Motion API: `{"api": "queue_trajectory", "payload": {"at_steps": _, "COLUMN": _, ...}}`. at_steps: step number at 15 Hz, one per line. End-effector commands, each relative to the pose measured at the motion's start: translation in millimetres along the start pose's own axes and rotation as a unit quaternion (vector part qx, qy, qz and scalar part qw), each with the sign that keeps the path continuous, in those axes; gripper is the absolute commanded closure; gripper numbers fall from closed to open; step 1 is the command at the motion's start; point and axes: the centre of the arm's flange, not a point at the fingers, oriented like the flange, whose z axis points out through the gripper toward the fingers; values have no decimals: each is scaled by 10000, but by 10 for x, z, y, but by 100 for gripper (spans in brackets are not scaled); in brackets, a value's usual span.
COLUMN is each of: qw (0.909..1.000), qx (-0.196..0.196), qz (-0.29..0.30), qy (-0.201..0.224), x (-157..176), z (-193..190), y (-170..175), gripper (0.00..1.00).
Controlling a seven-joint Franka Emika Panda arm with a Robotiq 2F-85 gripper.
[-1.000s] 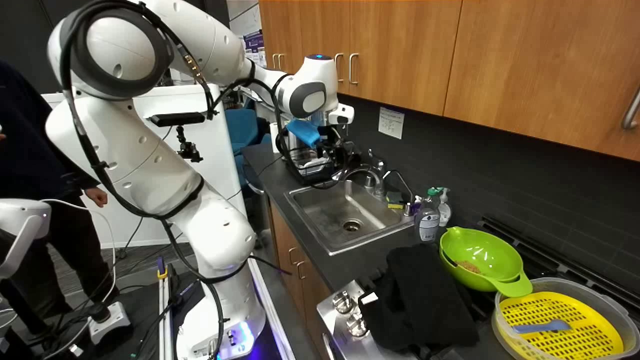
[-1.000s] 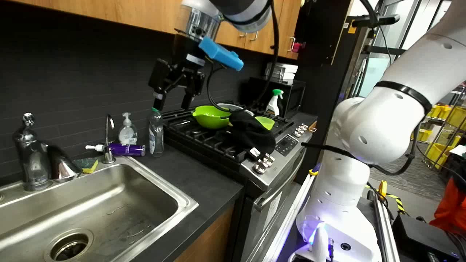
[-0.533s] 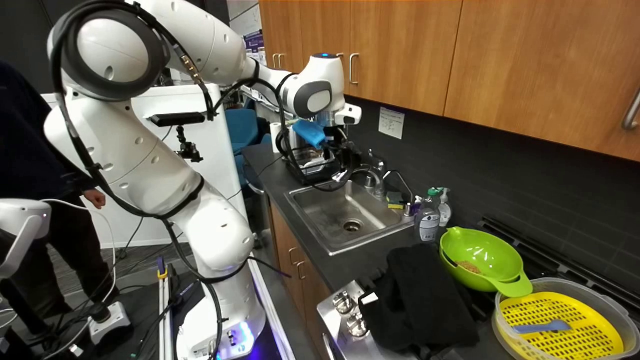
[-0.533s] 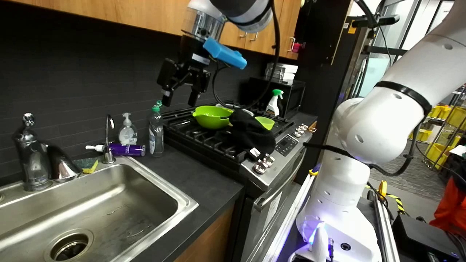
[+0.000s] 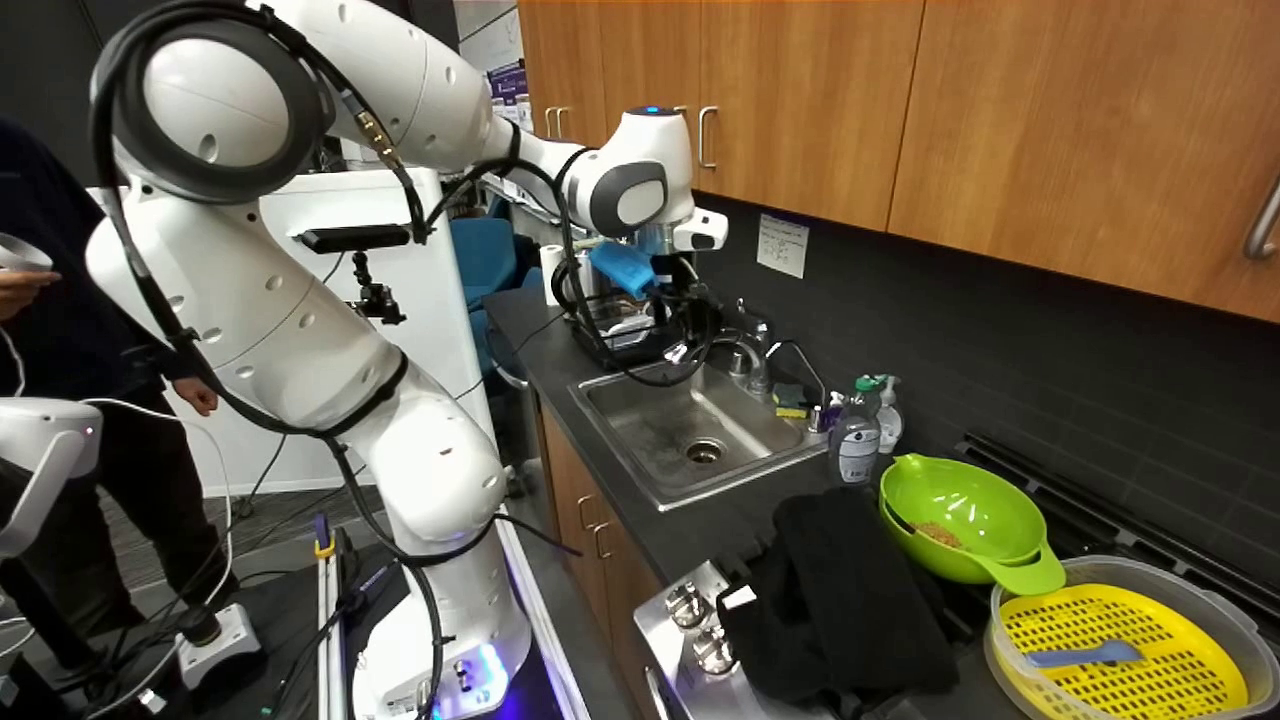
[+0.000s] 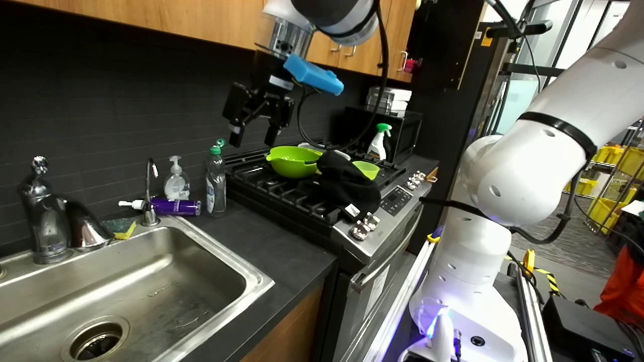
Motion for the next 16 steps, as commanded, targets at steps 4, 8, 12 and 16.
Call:
{"api": "queue_trajectory", "payload": {"at_steps": 4, "qw": 9825, "qx": -1504, "qz": 968, "qy": 512, "x": 219, "z": -52, "y": 924, "gripper": 0}}
{"api": "queue_trajectory", "payload": {"at_steps": 8, "qw": 9649, "qx": -2058, "qz": 1512, "qy": 615, "x": 238, "z": -142, "y": 1368, "gripper": 0}}
{"api": "queue_trajectory", "payload": {"at_steps": 12, "qw": 9463, "qx": -2346, "qz": 2114, "qy": 689, "x": 177, "z": -266, "y": 1787, "gripper": 0}}
{"api": "queue_trajectory", "payload": {"at_steps": 16, "qw": 9263, "qx": -2426, "qz": 2763, "qy": 827, "x": 68, "z": -472, "y": 2187, "gripper": 0}}
